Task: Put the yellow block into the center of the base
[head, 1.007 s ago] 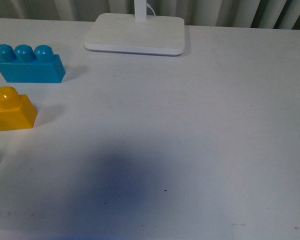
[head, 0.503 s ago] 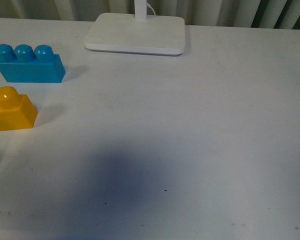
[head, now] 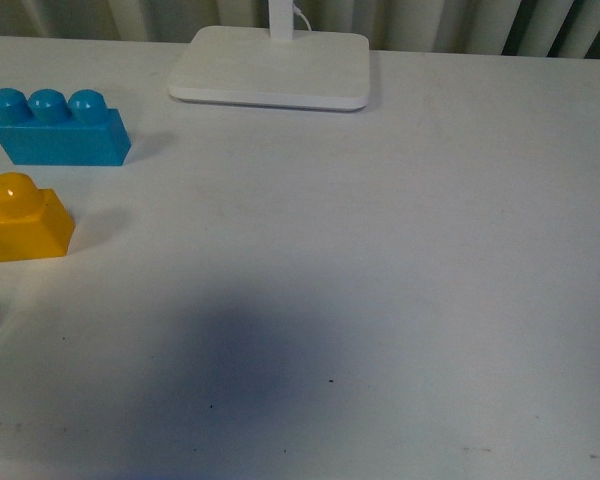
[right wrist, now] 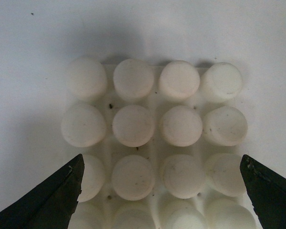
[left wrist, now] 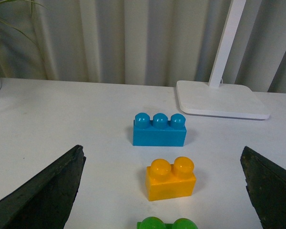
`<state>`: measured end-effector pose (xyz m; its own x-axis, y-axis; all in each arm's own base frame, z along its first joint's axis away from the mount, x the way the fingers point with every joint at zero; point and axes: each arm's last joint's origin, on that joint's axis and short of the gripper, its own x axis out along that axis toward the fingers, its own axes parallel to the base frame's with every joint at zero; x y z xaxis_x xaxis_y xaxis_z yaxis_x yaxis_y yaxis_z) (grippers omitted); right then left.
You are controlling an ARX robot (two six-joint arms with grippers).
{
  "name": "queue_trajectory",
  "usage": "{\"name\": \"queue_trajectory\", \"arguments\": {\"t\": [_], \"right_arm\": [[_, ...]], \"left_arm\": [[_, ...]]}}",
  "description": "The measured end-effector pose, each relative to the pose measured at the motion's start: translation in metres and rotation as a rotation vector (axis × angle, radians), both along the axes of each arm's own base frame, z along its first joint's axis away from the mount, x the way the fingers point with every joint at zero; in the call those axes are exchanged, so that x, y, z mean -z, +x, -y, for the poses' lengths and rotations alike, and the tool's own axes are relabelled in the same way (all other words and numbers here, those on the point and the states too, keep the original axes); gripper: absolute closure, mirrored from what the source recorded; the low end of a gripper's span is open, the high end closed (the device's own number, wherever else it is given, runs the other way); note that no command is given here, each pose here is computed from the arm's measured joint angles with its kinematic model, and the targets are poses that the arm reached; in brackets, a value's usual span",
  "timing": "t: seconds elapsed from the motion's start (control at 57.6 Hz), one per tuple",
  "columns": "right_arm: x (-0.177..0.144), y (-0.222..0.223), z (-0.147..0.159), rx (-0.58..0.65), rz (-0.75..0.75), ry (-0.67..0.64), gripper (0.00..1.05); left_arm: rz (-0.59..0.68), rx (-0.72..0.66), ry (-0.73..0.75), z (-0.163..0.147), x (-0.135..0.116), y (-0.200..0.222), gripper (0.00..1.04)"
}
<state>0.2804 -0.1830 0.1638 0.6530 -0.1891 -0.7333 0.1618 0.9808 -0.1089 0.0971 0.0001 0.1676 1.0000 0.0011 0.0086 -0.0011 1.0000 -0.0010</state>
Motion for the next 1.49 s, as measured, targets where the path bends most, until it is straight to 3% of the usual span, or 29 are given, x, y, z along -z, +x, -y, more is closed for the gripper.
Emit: {"name": "queue_trajectory", "arguments": {"t": [0.417, 0.746, 0.885, 1.128, 1.493], "right_arm": [[0.016, 0.007, 0.023, -0.027, -0.041, -0.005, 0.09], [0.026, -0.006, -0.008, -0.045, -0.001, 0.059, 0.09], [0.028, -0.008, -0.036, -0.045, 0.012, 0.095, 0.09], [0.031, -0.008, -0.124, -0.100, -0.012, 0.174, 0.08], [0.034, 0.007, -0.218, -0.055, -0.007, 0.208, 0.08]], "left_arm": [[0.000, 0.000, 0.000, 0.000, 0.000, 0.000, 0.06], [0.000, 0.000, 0.000, 0.000, 0.000, 0.000, 0.06], [0.000, 0.000, 0.000, 0.000, 0.000, 0.000, 0.06], [0.000, 0.000, 0.000, 0.000, 0.000, 0.000, 0.06], [0.000, 0.000, 0.000, 0.000, 0.000, 0.000, 0.06]]}}
